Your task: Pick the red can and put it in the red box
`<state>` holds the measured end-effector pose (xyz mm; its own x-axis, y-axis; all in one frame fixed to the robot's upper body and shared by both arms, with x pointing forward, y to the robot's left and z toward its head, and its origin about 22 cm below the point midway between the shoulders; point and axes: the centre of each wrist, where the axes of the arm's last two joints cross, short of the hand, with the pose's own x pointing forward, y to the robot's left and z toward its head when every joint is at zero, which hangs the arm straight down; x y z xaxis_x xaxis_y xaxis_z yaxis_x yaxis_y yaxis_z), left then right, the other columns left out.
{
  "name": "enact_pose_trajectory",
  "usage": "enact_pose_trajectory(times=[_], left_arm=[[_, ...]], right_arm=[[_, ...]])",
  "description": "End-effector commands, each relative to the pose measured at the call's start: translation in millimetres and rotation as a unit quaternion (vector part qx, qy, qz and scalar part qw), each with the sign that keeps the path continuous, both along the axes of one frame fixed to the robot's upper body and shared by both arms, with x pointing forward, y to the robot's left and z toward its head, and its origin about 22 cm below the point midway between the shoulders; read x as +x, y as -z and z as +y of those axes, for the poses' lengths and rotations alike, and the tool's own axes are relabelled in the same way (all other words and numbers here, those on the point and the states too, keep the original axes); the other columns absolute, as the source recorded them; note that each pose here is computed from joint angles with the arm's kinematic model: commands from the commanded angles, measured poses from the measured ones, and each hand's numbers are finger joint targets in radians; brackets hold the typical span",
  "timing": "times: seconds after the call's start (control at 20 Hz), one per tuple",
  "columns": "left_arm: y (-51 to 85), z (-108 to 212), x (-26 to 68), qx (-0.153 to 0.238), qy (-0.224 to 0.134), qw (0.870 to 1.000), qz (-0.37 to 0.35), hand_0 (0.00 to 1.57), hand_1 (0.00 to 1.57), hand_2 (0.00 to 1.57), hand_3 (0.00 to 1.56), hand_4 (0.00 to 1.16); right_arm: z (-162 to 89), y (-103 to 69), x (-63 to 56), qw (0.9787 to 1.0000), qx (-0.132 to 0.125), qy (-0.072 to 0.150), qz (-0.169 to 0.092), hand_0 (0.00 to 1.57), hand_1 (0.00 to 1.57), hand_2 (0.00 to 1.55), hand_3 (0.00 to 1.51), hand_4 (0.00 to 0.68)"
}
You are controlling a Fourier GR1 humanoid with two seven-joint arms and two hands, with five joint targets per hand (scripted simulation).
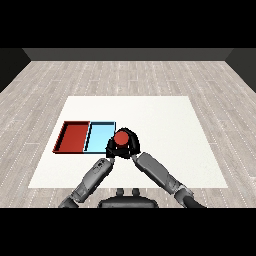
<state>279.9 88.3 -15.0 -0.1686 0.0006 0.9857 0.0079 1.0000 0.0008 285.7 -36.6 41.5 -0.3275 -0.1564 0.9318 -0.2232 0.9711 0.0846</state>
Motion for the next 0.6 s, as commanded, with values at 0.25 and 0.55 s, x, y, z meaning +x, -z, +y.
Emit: enact_pose_trajectory(times=[0.25, 0.55], left_arm=[[-10.8, -5, 9.4, -0.006, -0.034, 0.999, -0.018, 1.57, 1.57, 1.53, 1.45, 1.12], [-13.1, -20, -1.1, 0.004, -0.031, 0.999, -0.036, 1.57, 1.57, 1.54, 1.47, 1.12]], right_arm=[[1, -3.7, -4.4, 0.9997, -0.025, -0.007, 0.003, 0.0, 0.0, 0.0, 0.0, 0.0], [1, -6.9, -4.2, 0.9999, -0.009, -0.009, 0.008, 0.0, 0.0, 0.0, 0.0, 0.0]])
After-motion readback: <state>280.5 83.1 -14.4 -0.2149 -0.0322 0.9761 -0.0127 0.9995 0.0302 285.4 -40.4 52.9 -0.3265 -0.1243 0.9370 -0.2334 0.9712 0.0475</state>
